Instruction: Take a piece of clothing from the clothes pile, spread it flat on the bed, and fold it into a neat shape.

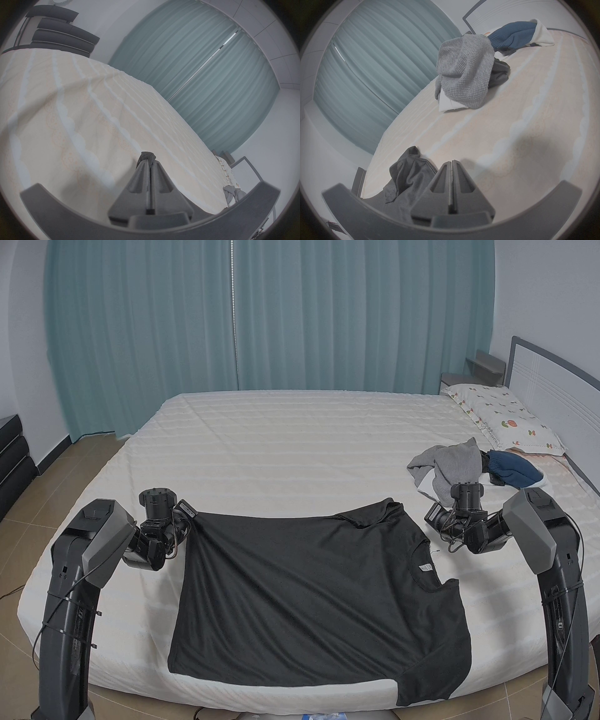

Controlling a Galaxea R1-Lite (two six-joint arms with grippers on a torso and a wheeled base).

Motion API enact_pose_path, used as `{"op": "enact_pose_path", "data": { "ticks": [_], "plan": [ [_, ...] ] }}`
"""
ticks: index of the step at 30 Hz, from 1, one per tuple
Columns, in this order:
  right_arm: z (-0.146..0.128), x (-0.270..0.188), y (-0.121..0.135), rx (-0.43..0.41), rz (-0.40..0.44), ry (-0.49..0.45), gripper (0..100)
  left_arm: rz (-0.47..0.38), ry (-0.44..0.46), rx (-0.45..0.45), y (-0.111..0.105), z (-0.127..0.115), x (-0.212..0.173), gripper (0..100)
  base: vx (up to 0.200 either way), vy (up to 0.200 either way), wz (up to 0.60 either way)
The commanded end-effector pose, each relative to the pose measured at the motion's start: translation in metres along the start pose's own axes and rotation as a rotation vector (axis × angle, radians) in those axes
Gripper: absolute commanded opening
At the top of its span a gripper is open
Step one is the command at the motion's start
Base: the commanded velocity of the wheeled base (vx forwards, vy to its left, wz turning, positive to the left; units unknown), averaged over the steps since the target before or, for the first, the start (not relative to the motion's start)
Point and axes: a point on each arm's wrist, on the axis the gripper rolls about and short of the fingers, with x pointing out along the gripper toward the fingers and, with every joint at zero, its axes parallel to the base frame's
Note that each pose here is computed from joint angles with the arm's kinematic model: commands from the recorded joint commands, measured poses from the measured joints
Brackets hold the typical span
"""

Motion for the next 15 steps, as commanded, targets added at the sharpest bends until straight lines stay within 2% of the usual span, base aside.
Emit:
{"op": "enact_pose_path", "data": {
  "ticks": [1, 4, 5, 15],
  "plan": [
    [0.004, -0.004, 0.004, 0.0, 0.009, -0.005, 0, 0.001, -0.002, -0.001, 0.001, 0.0, 0.001, 0, 0.0, 0.0, 0.0],
    [-0.003, -0.005, 0.008, -0.009, 0.008, 0.014, 0, 0.0, -0.001, 0.0, 0.001, -0.001, 0.001, 0, 0.0, 0.0, 0.0],
    [-0.006, -0.005, 0.009, -0.012, 0.009, 0.019, 100, 0.001, -0.002, -0.001, 0.001, 0.0, 0.001, 0, 0.0, 0.0, 0.0],
    [-0.027, -0.007, 0.02, -0.034, 0.021, 0.076, 100, 0.002, 0.003, 0.0, 0.001, -0.002, 0.001, 0, 0.0, 0.0, 0.0]
  ]
}}
